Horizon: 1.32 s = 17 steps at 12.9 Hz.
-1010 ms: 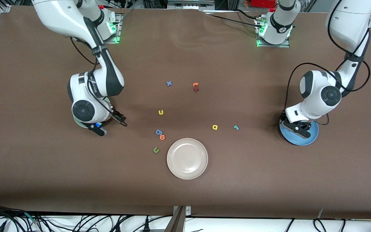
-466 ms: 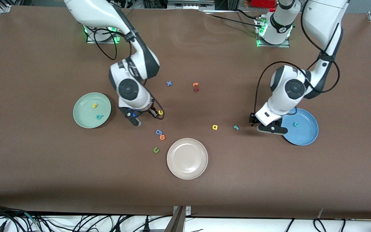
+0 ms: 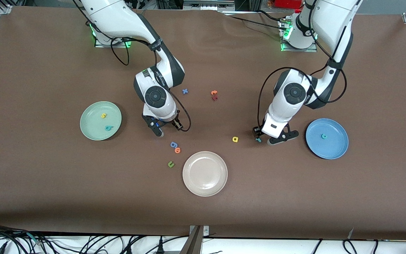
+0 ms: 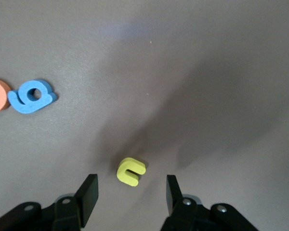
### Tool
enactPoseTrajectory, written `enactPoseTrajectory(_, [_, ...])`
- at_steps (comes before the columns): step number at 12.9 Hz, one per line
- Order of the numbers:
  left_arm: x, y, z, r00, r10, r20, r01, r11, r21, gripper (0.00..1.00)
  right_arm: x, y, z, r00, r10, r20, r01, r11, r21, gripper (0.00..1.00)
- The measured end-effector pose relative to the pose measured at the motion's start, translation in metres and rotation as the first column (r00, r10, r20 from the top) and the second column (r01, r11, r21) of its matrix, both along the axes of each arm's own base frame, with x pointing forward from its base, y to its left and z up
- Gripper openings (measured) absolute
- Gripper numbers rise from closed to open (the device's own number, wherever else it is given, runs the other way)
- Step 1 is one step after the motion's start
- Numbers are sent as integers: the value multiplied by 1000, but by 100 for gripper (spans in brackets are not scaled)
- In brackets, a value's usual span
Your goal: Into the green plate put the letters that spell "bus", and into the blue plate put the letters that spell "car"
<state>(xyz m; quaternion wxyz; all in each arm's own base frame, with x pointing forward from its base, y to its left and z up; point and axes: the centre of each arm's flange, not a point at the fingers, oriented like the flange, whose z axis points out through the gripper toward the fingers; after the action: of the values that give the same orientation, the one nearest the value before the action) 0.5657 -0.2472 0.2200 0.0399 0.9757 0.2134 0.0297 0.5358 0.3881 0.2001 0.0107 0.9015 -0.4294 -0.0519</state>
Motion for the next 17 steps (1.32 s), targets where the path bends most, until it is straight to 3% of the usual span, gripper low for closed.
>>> enactPoseTrajectory(3, [4,0,-12,992,126,-16,-126,992,2,63,-1,-1,-9,1000,-11,9,11,1000,1,62])
enactPoseTrajectory(8, [8,15,-34,981,191,-37,-190,981,30,62,-3,-1,-20,1000,-25,10,25,1000,-3,59])
enactPoseTrajectory(9, [6,11,-38,979,199,-42,-198,980,33,61,-4,2,-22,1000,-21,14,21,1000,-2,52])
enactPoseTrajectory(10, [4,8,-41,976,212,-46,-211,977,34,61,-6,4,-23,1000,-18,18,18,1000,-1,51])
enactPoseTrajectory(12, [2,3,-42,972,231,-43,-229,973,30,60,-4,5,-22,999,-19,28,19,1000,4,29])
enactPoseTrajectory(15, [5,-2,-38,973,232,-21,-231,973,13,61,-4,3,-22,1000,-17,24,17,1000,0,29])
enactPoseTrajectory(17, [6,-3,-38,973,231,-10,-231,973,5,61,2,-11,-19,1000,14,-9,-14,999,-34,29])
